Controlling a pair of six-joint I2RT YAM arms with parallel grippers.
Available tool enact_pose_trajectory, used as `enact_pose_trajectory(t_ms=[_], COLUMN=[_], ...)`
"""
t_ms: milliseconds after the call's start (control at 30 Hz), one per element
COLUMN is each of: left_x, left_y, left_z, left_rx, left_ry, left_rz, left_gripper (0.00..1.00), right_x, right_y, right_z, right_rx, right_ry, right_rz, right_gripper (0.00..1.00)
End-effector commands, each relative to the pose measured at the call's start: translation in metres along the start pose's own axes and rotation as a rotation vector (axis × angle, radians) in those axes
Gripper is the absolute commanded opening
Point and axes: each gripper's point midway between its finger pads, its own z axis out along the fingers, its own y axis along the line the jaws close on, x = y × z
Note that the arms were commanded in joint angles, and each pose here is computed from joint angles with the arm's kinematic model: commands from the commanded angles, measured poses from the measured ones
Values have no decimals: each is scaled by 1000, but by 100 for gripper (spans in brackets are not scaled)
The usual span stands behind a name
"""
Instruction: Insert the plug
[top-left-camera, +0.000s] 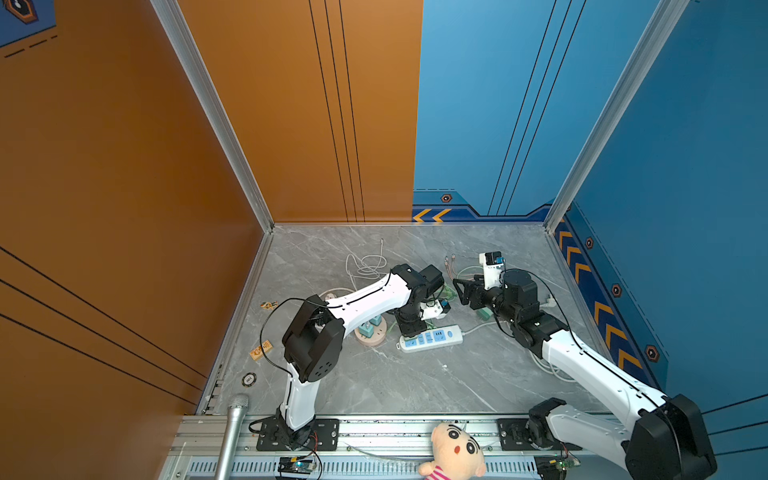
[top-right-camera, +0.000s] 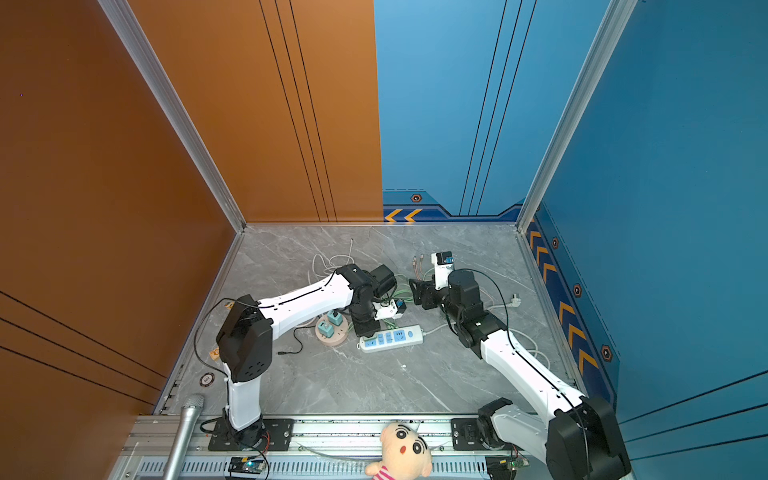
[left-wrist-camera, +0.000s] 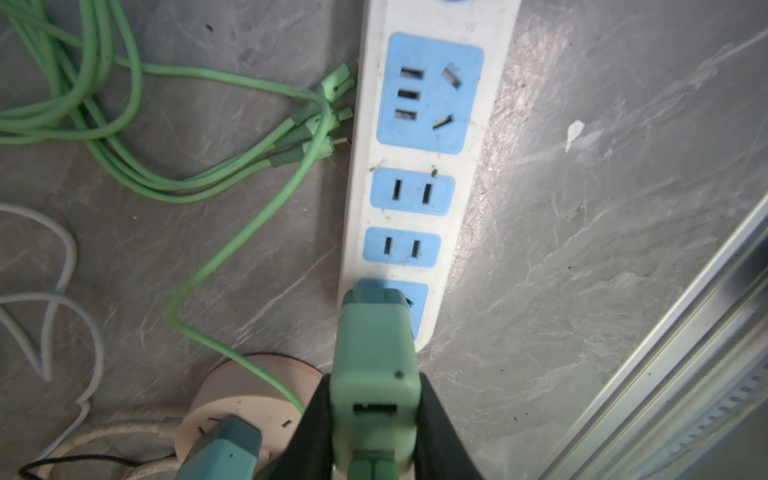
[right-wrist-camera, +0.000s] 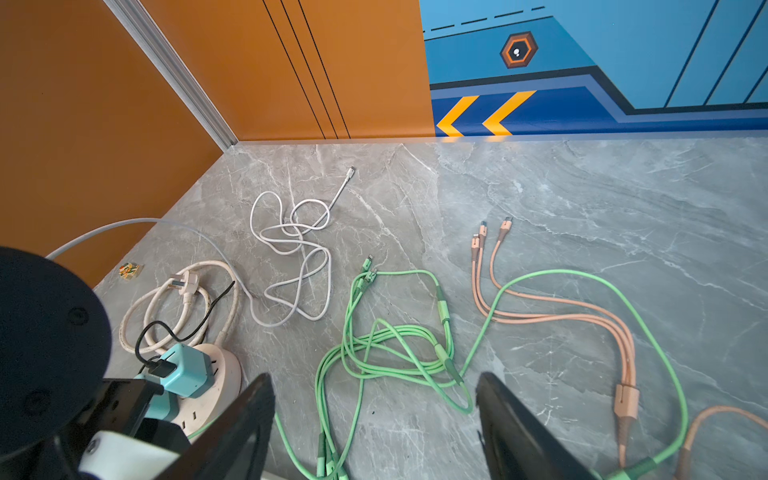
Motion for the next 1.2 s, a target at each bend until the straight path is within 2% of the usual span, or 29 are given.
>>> enact_pose_trajectory(t_ms=[0, 100, 267, 633, 800, 1167], left_x=[6, 9, 12, 15, 20, 21], left_y=[-9, -11, 1, -3, -3, -7], left_z=[3, 7, 4, 13, 22, 29], left_rx=[14, 18, -58, -1, -26, -20], left_ry=[16, 26, 42, 53, 96, 112], left_rz=[0, -9, -27, -31, -19, -22], left_gripper=[0, 0, 0, 0, 0, 0], right_x=[-9, -9, -10, -12, -14, -12], right_y=[5, 5, 5, 6, 6, 6], right_z=[-3, -2, -3, -4, -3, -5], right_rx=[-18, -22, -19, -19, -22, -20], right_ry=[-19, -16, -17, -23, -23, -21], right_rz=[10, 13, 10, 9, 10, 8], right_gripper=[78, 78, 78, 78, 78, 78])
